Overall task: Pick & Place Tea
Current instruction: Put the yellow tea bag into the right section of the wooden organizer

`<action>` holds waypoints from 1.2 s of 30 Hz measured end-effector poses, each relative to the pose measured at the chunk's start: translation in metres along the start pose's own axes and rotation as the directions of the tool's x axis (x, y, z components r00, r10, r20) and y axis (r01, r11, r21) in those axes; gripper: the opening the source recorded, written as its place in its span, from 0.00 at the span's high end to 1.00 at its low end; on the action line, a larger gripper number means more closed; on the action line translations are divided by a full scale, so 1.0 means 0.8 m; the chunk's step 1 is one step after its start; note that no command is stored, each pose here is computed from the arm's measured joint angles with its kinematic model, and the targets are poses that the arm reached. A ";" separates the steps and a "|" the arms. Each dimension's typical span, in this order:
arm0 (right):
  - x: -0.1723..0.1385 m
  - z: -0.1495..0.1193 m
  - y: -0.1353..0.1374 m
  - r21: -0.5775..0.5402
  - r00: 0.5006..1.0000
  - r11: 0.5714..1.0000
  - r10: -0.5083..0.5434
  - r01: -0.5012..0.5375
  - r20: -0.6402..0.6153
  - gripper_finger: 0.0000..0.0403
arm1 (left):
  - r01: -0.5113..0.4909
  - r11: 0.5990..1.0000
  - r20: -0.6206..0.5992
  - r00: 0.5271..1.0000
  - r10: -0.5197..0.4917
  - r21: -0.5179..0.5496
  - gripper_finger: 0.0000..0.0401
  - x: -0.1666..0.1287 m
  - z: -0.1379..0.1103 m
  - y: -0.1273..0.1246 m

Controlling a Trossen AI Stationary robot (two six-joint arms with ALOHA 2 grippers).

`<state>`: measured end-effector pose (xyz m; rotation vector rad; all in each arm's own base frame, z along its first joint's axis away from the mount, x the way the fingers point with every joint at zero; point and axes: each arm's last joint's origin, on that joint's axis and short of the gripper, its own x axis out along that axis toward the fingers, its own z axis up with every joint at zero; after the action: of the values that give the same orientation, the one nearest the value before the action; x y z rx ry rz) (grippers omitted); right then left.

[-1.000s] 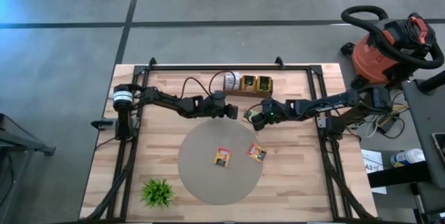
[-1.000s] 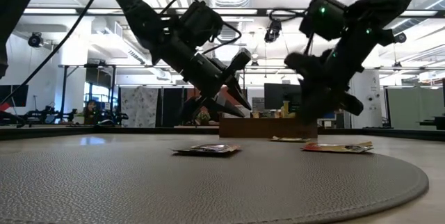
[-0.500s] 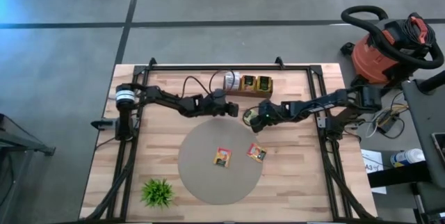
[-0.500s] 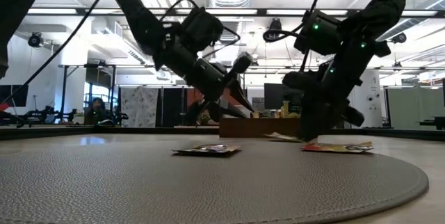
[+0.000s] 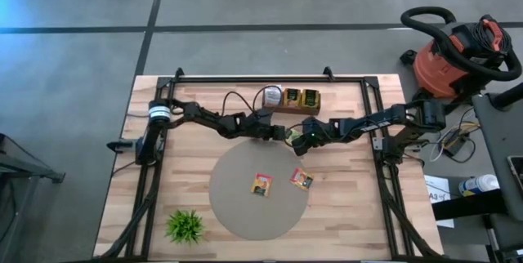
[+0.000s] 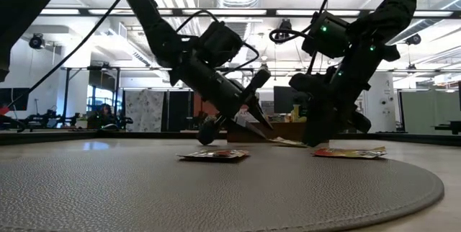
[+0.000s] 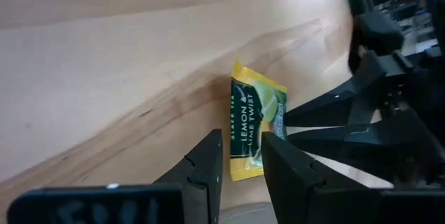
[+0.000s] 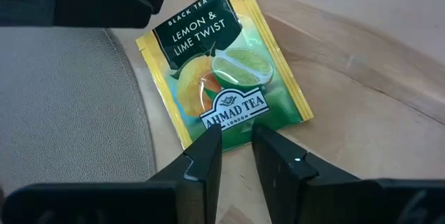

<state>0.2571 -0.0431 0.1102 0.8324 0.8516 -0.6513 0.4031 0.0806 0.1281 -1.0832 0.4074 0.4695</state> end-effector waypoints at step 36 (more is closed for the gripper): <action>-0.062 0.022 0.021 -0.103 0.982 0.983 0.162 -0.151 0.098 0.79 | -0.108 0.921 -0.048 0.990 0.136 0.375 1.00 -0.018 0.035 -0.058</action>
<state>0.2512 -0.0408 0.1650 0.7631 0.7076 -0.5077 0.4188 0.0858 0.1815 -0.7100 0.6052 0.4420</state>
